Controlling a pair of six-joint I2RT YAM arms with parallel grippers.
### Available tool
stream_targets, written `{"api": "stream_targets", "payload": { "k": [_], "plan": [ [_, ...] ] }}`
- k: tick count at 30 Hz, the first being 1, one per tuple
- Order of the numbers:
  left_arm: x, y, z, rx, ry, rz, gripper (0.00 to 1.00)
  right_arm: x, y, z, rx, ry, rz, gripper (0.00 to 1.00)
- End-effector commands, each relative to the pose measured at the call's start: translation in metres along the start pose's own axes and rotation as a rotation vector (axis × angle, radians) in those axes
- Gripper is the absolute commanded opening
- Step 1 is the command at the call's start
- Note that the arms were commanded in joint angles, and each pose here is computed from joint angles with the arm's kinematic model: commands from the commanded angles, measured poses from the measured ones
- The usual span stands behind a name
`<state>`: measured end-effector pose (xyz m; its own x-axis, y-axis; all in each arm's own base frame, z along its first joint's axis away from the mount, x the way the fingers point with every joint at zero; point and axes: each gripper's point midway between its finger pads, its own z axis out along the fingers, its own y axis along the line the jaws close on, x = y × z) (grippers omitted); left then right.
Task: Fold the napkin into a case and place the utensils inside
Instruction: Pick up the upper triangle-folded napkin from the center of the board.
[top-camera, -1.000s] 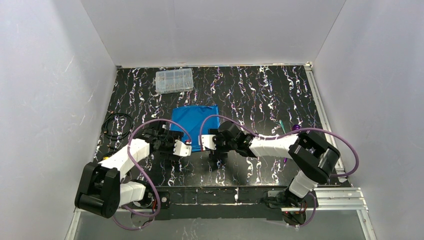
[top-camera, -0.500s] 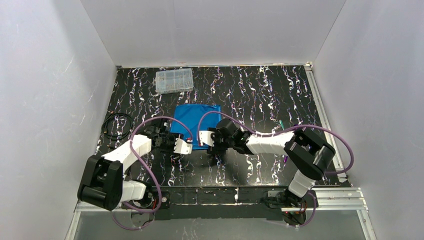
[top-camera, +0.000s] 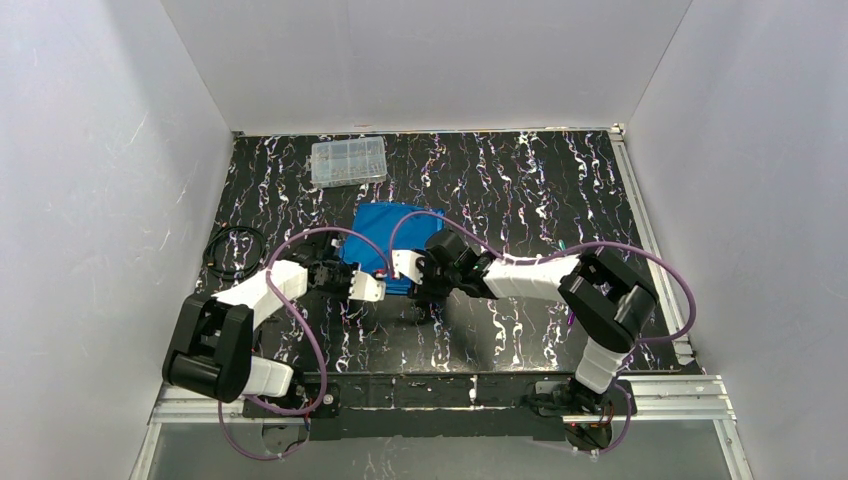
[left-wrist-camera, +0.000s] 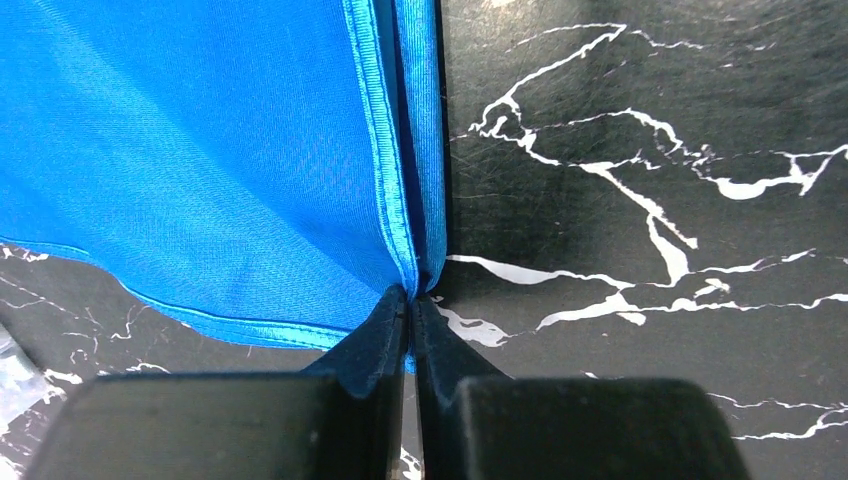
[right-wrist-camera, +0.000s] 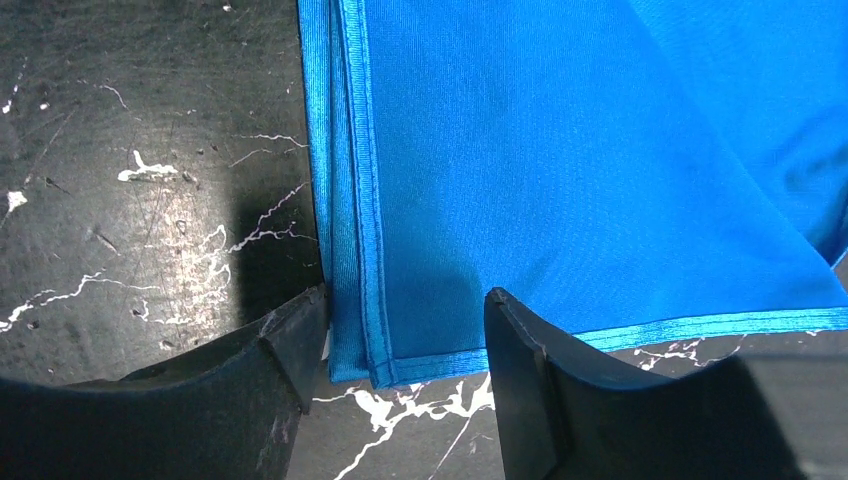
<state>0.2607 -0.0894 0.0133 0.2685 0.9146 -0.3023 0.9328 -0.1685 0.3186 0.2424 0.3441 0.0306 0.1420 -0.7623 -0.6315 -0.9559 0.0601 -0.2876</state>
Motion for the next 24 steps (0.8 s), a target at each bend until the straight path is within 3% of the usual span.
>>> {"api": "stream_targets", "payload": {
  "k": [1,7,12,16,21,24],
  "plan": [
    [0.024,-0.034,0.006,0.086,0.070,-0.054,0.00,0.055,0.049,0.003,-0.153,0.198,0.130,0.67],
    [0.022,-0.023,0.003,0.053,0.049,-0.073,0.00,0.055,0.056,0.008,-0.183,0.210,0.165,0.66],
    [0.017,-0.017,0.003,0.050,0.022,-0.088,0.04,0.056,0.063,0.012,-0.214,0.220,0.198,0.57],
    [0.014,-0.015,0.002,0.051,0.009,-0.093,0.03,0.058,0.068,0.014,-0.226,0.229,0.242,0.41],
    [0.010,-0.013,-0.001,0.050,-0.007,-0.095,0.00,0.059,0.075,0.011,-0.191,0.234,0.319,0.09],
    [0.001,-0.006,-0.007,0.048,-0.037,-0.131,0.00,0.045,0.068,0.008,-0.146,0.176,0.351,0.01]
  ]
}}
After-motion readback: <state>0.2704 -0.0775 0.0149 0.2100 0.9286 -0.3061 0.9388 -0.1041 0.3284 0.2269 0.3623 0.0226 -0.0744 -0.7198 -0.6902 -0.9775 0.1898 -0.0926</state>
